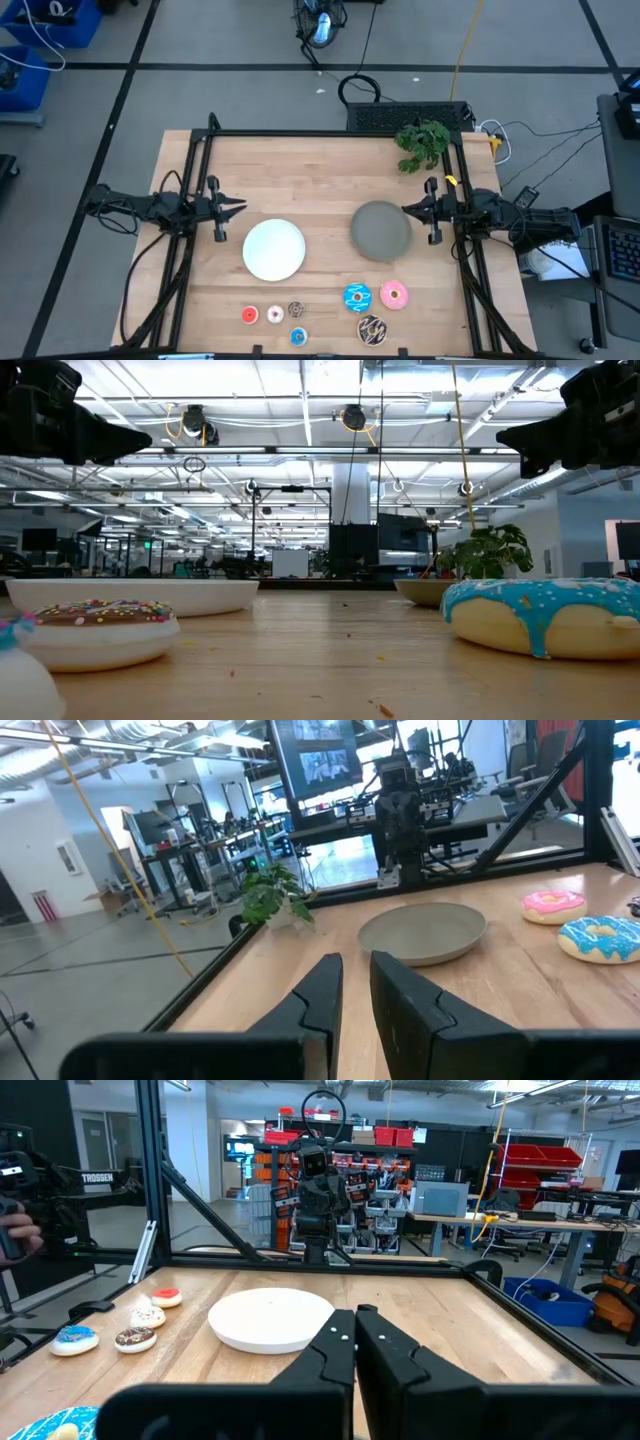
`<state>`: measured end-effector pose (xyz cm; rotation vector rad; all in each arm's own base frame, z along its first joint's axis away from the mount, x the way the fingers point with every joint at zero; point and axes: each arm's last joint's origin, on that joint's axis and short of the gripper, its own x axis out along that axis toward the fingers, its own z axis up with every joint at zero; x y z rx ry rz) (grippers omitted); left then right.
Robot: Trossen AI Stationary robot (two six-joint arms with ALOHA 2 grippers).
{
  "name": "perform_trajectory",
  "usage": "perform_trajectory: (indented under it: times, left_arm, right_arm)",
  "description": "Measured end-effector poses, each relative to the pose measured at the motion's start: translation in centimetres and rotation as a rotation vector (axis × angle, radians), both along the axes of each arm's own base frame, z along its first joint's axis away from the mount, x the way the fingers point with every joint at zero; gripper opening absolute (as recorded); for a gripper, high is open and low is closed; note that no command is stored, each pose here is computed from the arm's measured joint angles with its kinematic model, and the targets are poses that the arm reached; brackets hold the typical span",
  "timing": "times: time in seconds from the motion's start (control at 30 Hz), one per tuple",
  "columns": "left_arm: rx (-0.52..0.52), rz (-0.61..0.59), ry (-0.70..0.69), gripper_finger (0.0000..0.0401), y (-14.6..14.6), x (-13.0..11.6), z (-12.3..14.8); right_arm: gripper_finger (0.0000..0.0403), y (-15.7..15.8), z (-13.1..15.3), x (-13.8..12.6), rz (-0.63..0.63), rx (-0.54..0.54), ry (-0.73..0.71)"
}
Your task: Pick & Place donuts
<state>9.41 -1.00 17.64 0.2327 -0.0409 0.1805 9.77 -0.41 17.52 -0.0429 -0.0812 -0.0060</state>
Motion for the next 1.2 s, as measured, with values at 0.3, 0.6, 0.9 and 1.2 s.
perform_trajectory:
  times: [0.3,0.6,0.9,1.2]
  left_arm:
    - [-0.086,-0.045,-0.032,0.0063,-0.1,0.0,0.2]
    - [-0.193,-0.081,-0.071,0.0063,-0.2,0.0,0.4]
    - [-0.234,-0.333,-0.085,0.0062,-0.8,-0.3,3.0]
    - [-0.223,-0.21,0.083,0.0062,-1.4,1.2,10.8]
  right_arm:
    - [0.0,0.0,0.0,0.0,0.001,0.006,0.0]
    - [0.0,0.0,-0.1,0.0,0.002,0.027,0.011]
    - [0.0,0.0,0.0,0.0,0.0,0.011,-0.003]
    - [0.0,-0.1,0.9,-0.1,-0.031,-0.028,-0.095]
